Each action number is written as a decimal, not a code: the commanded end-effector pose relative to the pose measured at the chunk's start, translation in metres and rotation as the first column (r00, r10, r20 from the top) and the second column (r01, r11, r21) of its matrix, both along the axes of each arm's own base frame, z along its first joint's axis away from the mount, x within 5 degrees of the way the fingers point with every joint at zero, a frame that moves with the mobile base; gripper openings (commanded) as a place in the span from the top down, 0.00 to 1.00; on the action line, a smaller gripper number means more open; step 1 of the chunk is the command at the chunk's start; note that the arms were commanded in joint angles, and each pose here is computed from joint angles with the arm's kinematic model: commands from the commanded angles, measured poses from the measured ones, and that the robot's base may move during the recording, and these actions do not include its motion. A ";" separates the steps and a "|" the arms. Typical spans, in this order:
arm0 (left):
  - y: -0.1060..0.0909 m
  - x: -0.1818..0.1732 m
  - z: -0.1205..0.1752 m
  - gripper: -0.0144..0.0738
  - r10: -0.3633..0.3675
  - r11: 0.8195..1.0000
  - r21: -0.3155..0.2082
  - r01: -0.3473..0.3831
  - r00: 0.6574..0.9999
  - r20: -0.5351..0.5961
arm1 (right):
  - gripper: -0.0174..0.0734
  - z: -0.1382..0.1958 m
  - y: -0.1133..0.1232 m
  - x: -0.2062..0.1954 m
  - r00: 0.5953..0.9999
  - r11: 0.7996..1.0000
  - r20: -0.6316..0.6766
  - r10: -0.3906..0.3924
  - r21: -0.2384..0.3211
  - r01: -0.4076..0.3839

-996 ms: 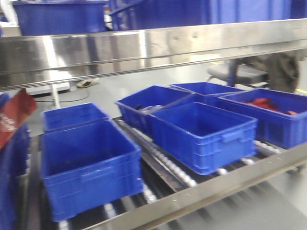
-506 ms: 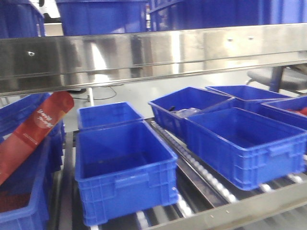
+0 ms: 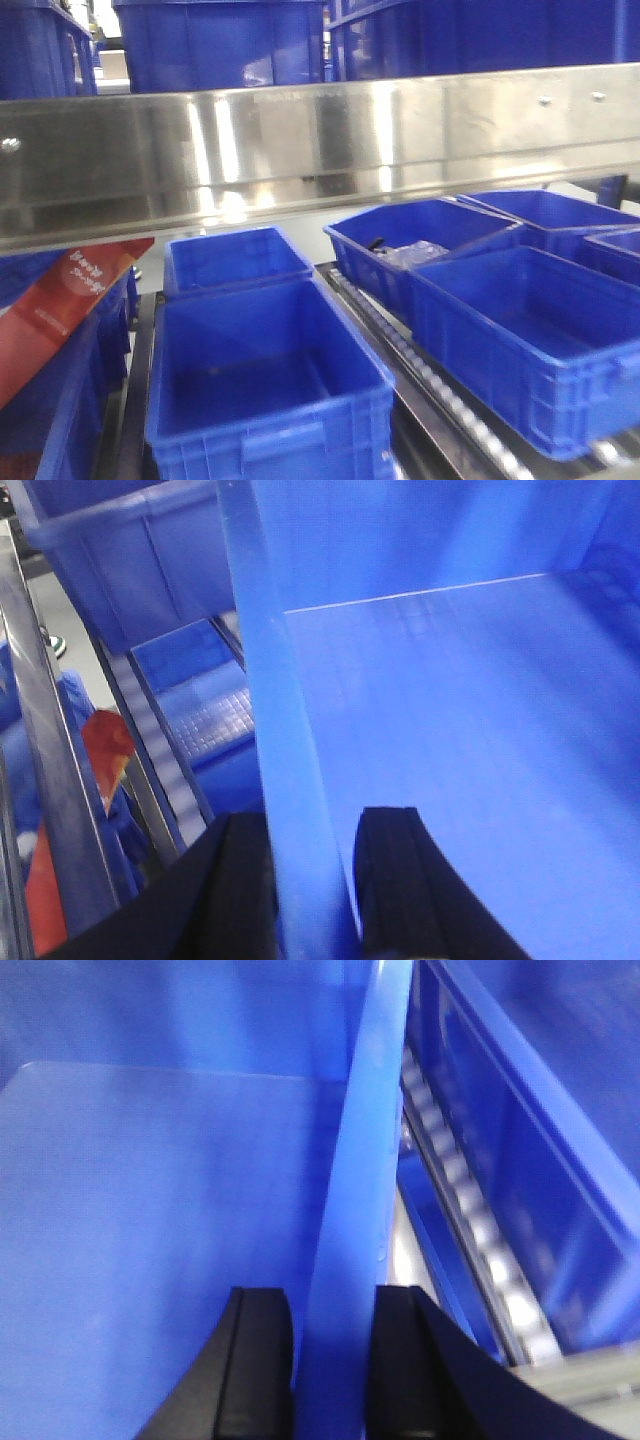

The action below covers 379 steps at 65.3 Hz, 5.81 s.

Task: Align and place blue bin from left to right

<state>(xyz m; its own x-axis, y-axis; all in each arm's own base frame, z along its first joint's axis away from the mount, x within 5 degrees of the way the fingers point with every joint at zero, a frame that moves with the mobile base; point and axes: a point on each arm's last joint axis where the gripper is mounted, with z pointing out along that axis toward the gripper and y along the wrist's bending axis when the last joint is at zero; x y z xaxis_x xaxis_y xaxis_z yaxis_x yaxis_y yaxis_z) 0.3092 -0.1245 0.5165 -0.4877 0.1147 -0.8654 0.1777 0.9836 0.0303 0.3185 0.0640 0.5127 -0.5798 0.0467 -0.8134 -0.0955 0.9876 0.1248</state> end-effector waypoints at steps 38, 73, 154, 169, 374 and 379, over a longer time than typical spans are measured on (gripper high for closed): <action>-0.005 -0.007 0.018 0.85 -0.062 0.997 -0.039 0.068 0.990 0.125 | 0.90 0.024 0.004 -0.005 0.982 0.999 0.186 0.038 0.028 -0.044; -0.005 -0.007 0.018 0.85 -0.062 0.997 -0.039 0.068 0.990 0.125 | 0.90 0.024 0.004 -0.005 0.982 0.999 0.186 0.038 0.028 -0.044; -0.008 -0.006 0.016 0.85 -0.076 0.995 -0.058 0.083 0.991 0.108 | 0.90 0.022 0.005 0.001 0.978 0.999 0.203 0.042 0.026 -0.048; -0.020 0.016 -0.013 0.85 -0.035 0.995 -0.100 0.032 0.999 -0.031 | 0.90 -0.007 0.008 0.036 0.989 0.998 0.138 0.061 -0.032 -0.058; 0.124 -0.291 -0.176 0.85 -0.084 0.943 -0.227 0.241 0.837 0.541 | 0.90 -0.195 -0.059 -0.284 0.834 0.999 0.551 0.004 -0.039 0.021; 0.124 -0.292 -0.176 0.85 -0.082 0.943 -0.227 0.242 0.833 0.547 | 0.90 -0.195 -0.059 -0.284 0.834 0.999 0.551 0.004 -0.039 0.021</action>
